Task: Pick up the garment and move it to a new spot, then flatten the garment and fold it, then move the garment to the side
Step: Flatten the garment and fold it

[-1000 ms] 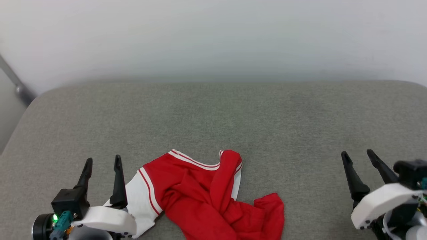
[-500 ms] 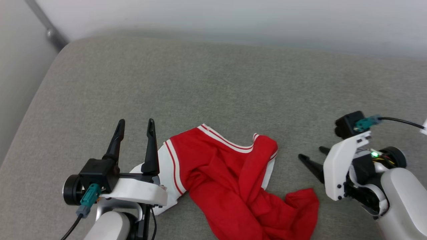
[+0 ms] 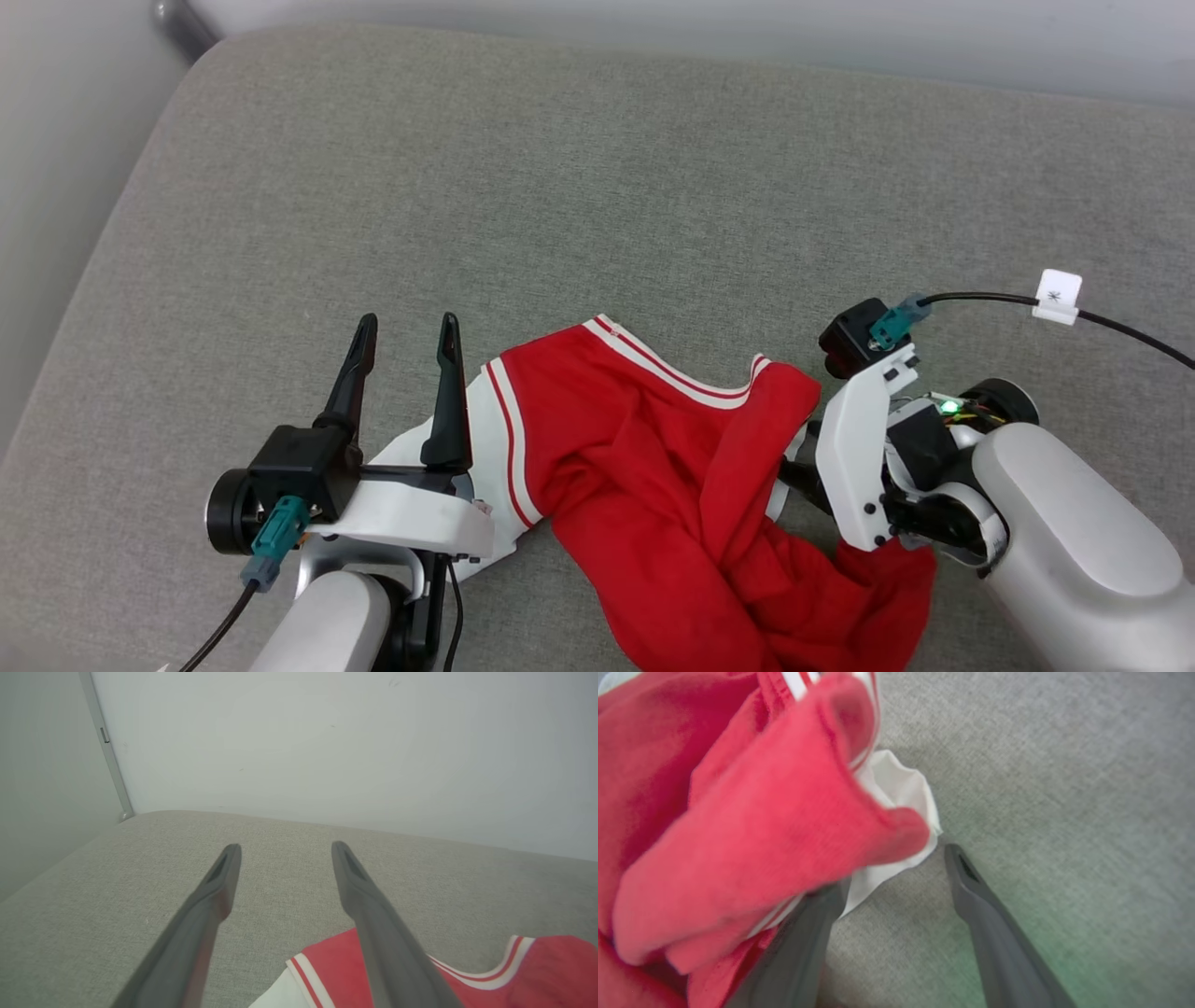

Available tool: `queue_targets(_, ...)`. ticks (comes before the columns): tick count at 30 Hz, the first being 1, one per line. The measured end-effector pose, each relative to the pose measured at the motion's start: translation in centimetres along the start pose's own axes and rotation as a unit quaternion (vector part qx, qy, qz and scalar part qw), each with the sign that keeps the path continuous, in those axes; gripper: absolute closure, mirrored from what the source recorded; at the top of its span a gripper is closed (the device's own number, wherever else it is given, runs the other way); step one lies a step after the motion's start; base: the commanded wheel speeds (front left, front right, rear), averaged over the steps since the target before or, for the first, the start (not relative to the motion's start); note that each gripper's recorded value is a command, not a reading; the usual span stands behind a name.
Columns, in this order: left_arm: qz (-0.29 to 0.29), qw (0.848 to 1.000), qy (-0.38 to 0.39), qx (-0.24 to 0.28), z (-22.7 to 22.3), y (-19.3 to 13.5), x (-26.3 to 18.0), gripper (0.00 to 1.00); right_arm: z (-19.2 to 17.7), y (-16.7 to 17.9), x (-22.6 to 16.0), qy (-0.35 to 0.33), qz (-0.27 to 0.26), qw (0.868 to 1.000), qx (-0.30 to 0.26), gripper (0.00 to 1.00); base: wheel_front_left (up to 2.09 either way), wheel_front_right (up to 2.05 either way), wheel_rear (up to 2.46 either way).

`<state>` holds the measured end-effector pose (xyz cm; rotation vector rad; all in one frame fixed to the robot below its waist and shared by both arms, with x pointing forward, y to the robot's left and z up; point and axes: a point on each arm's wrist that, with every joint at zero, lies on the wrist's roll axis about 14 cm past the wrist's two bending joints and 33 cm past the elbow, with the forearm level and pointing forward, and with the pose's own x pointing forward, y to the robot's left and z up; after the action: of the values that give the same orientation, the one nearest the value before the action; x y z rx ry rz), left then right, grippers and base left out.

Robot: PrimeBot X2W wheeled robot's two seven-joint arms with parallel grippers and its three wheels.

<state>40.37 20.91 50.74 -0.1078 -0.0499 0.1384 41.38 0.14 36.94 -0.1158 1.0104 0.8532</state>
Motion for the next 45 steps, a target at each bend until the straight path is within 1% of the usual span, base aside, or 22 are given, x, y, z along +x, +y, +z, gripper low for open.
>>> queue_targets(1, 0.0, 1.0, 0.002, -0.001, -0.1, 0.0, 0.0, 0.0, -0.1, 0.1, 0.1, 0.003, 0.004, 1.0, 0.005, 0.16, 0.0, 0.0, 0.0)
queue_targets(2, -0.001, 1.0, 0.003, 0.0, -0.3, -0.1, 0.1, 0.0, -0.2, 0.3, 0.2, 0.006, 0.008, 1.0, 0.008, 0.53, 0.0, 0.0, 0.0)
queue_targets(4, -0.004, 1.0, 0.004, -0.002, -0.4, -0.3, 0.1, 0.0, -0.3, 0.4, 0.3, 0.007, 0.01, 1.0, 0.008, 1.0, 0.0, 0.0, 0.0)
queue_targets(8, -0.008, 1.0, 0.002, -0.003, -0.3, -0.6, 0.2, 0.0, -0.1, 0.7, 0.0, -0.008, 0.013, 1.0, 0.009, 1.0, 0.0, 0.0, 0.0)
queue_targets(11, -0.012, 1.0, -0.002, -0.003, 0.0, -0.7, 0.1, 0.0, 0.9, 0.4, -0.9, -0.038, 0.004, 0.999, 0.003, 1.0, 0.0, 0.0, 0.0)
queue_targets(13, -0.016, 1.0, -0.008, -0.001, 0.4, -0.8, 0.1, 0.0, 2.1, -0.6, -2.2, -0.069, -0.013, 0.997, -0.005, 1.0, 0.0, 0.0, 0.0)
queue_targets(14, -0.02, 1.0, -0.013, 0.0, 0.7, -0.9, 0.0, 0.0, 4.3, -2.5, -4.8, -0.117, -0.043, 0.992, -0.011, 1.0, 0.0, 0.0, 0.0)
queue_targets(17, -0.027, 1.0, -0.015, -0.001, 0.9, -1.3, 0.0, 0.0, 5.1, -4.5, -7.7, -0.145, -0.078, 0.986, -0.014, 1.0, 0.0, 0.0, 0.0)
queue_targets(22, -0.045, 0.999, -0.013, -0.001, 0.9, -2.2, -0.2, 0.0, 4.7, -9.6, -14.6, -0.178, -0.171, 0.969, -0.002, 1.0, 0.0, 0.0, 0.0)
queue_targets(26, -0.062, 0.998, -0.014, -0.003, 1.1, -3.2, 0.2, 0.0, 2.2, -13.4, -20.3, -0.189, -0.245, 0.95, 0.041, 1.0, 0.0, 0.0, 0.0)
queue_targets(29, -0.076, 0.997, -0.011, -0.003, 1.0, -4.0, 0.5, 0.0, -1.9, -15.9, -23.4, -0.168, -0.299, 0.935, 0.093, 1.0, 0.0, 0.0, 0.0)
queue_targets(31, -0.084, 0.996, -0.006, -0.004, 0.7, -4.7, 0.7, 0.0, -5.3, -16.6, -23.9, -0.151, -0.314, 0.927, 0.141, 1.0, 0.0, 0.0, 0.0)
queue_targets(33, -0.09, 0.996, 0.0, -0.004, 0.3, -5.2, 0.9, 0.0, -8.8, -17.0, -23.5, -0.13, -0.324, 0.918, 0.188, 1.0, 0.0, 0.0, 0.0)
queue_targets(34, -0.093, 0.996, 0.005, -0.005, 0.0, -5.4, 1.0, 0.0, -10.4, -17.1, -23.1, -0.128, -0.325, 0.912, 0.216, 1.0, 0.0, 0.0, 0.0)
queue_targets(36, -0.097, 0.995, 0.014, -0.006, -0.6, -5.7, 1.3, 0.0, -13.7, -17.6, -22.5, -0.108, -0.344, 0.898, 0.253, 1.0, 0.0, 0.0, 0.0)
queue_targets(37, -0.098, 0.995, 0.021, -0.007, -1.0, -5.8, 1.4, 0.0, -14.6, -17.7, -22.1, -0.117, -0.346, 0.89, 0.274, 1.0, 0.0, 0.0, 0.0)
queue_targets(38, -0.1, 0.995, 0.024, -0.007, -1.2, -5.9, 1.5, 0.0, -15.3, -17.6, -21.6, -0.126, -0.347, 0.883, 0.29, 0.91, 0.0, 0.0, 0.0)
queue_targets(39, -0.101, 0.994, 0.028, -0.007, -1.5, -6.0, 1.6, 0.0, -15.9, -17.5, -21.1, -0.133, -0.349, 0.877, 0.301, 0.71, 0.0, 0.0, 0.0)
queue_targets(40, -0.101, 0.994, 0.033, -0.008, -1.8, -6.1, 1.8, 0.0, -16.3, -17.5, -20.8, -0.142, -0.355, 0.872, 0.306, 0.53, 0.0, 0.0, 0.0)
queue_targets(41, -0.101, 0.994, 0.035, -0.006, -2.1, -6.0, 1.9, 0.0, -16.3, -17.5, -20.7, -0.156, -0.361, 0.867, 0.308, 0.0, 0.0, 0.0, 0.0)
queue_targets(43, -0.101, 0.994, 0.043, -0.004, -2.5, -5.8, 2.0, 0.0, -15.8, -17.7, -21.3, -0.192, -0.373, 0.856, 0.303, 0.0, 0.0, 0.0, 0.0)
queue_targets(45, -0.1, 0.994, 0.048, -0.004, -2.8, -5.7, 2.0, 0.0, -15.2, -18.1, -22.7, -0.229, -0.396, 0.843, 0.283, 0.0, 0.0, 0.0, 0.0)
